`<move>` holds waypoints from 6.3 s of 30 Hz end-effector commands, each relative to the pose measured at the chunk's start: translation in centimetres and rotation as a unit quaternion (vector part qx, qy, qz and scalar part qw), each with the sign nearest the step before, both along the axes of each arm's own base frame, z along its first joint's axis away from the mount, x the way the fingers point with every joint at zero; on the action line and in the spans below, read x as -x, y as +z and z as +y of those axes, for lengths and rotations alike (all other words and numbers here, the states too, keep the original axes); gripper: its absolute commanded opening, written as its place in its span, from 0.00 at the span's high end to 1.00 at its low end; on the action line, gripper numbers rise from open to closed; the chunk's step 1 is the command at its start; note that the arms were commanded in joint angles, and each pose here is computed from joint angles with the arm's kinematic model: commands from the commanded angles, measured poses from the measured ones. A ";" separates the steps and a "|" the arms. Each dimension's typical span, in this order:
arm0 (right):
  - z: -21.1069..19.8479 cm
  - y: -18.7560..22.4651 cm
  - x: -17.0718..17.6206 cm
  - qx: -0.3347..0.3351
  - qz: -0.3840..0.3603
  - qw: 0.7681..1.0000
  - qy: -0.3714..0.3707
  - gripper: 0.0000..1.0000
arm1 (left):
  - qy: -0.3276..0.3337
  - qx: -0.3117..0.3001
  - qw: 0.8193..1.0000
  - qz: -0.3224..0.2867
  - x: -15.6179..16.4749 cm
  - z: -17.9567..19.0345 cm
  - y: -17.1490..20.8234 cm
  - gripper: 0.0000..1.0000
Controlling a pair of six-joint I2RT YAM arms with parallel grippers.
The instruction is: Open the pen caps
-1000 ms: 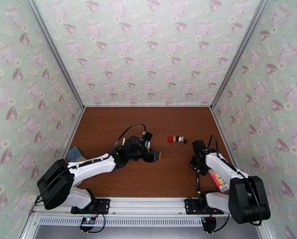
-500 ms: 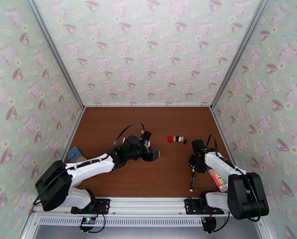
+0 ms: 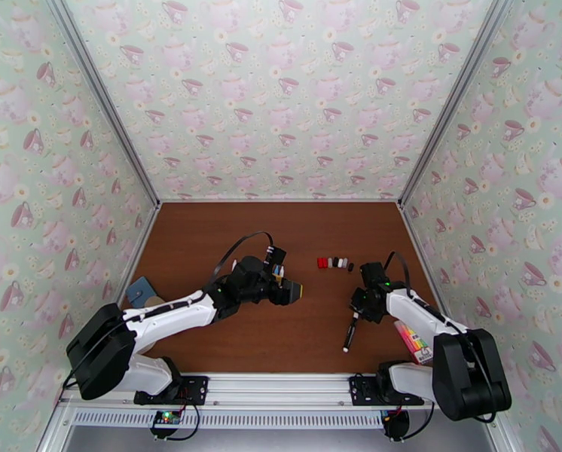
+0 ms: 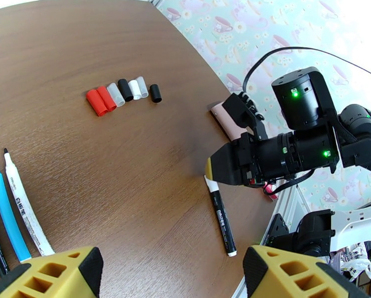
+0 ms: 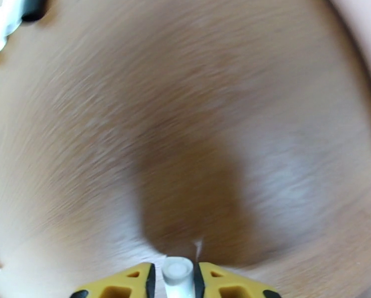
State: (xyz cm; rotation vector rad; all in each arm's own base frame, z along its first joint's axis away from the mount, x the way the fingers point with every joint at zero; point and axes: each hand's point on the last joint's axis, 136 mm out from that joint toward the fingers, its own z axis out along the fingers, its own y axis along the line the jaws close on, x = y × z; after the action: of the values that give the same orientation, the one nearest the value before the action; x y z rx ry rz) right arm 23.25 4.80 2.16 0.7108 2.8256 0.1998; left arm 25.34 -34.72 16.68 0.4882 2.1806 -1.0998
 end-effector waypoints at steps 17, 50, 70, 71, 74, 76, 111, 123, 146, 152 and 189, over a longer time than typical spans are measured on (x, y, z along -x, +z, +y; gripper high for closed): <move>1.7 0.6 -1.3 0.055 -0.002 0.995 0.081 0.79 | 0.013 0.005 1.000 0.007 0.1 0.8 0.6 0.20; 14.1 20.8 -6.9 -0.278 -0.345 0.881 0.166 0.87 | -0.056 0.117 0.990 0.062 1.4 -5.7 2.0 0.30; 16.0 20.4 -5.8 -0.308 -0.338 0.867 0.198 0.87 | -0.048 0.105 0.991 0.069 0.9 -6.4 2.0 0.51; 16.1 20.2 -5.7 -0.306 -0.337 0.868 0.198 0.87 | -0.049 0.105 0.991 0.068 0.9 -6.4 2.1 0.53; 16.0 19.6 -5.7 -0.293 -0.332 0.874 0.200 0.87 | -0.047 0.102 0.991 0.068 0.7 -6.3 2.1 0.57; 16.0 19.3 -5.6 -0.286 -0.330 0.877 0.201 0.87 | -0.046 0.101 0.991 0.069 0.7 -6.2 2.0 0.60; 17.9 19.6 -5.3 -0.332 -0.293 0.868 0.225 0.54 | -0.124 0.034 0.992 0.017 3.2 -4.8 1.1 0.94; 18.3 20.0 -5.4 -0.342 -0.293 0.863 0.227 0.81 | -0.121 0.030 0.992 0.020 3.2 -5.1 0.7 0.94; 15.6 19.7 -6.5 -0.263 -0.269 0.916 0.141 1.00 | -0.022 -0.158 0.985 -0.060 1.7 -1.7 -2.2 0.96; 16.5 22.9 -5.8 -0.284 -0.314 0.885 0.195 1.00 | -0.088 -0.037 0.995 -0.014 3.6 -3.3 0.2 0.98; 7.8 16.4 -6.7 -0.101 -0.214 0.953 0.187 1.00 | -0.030 0.002 0.998 -0.048 3.2 0.0 3.6 0.94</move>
State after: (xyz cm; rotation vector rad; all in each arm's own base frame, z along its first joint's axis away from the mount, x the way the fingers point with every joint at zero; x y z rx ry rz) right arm 30.65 14.03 21.25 0.1874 2.3843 0.7843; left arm 22.00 -34.57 19.02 0.6646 2.1231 -0.9868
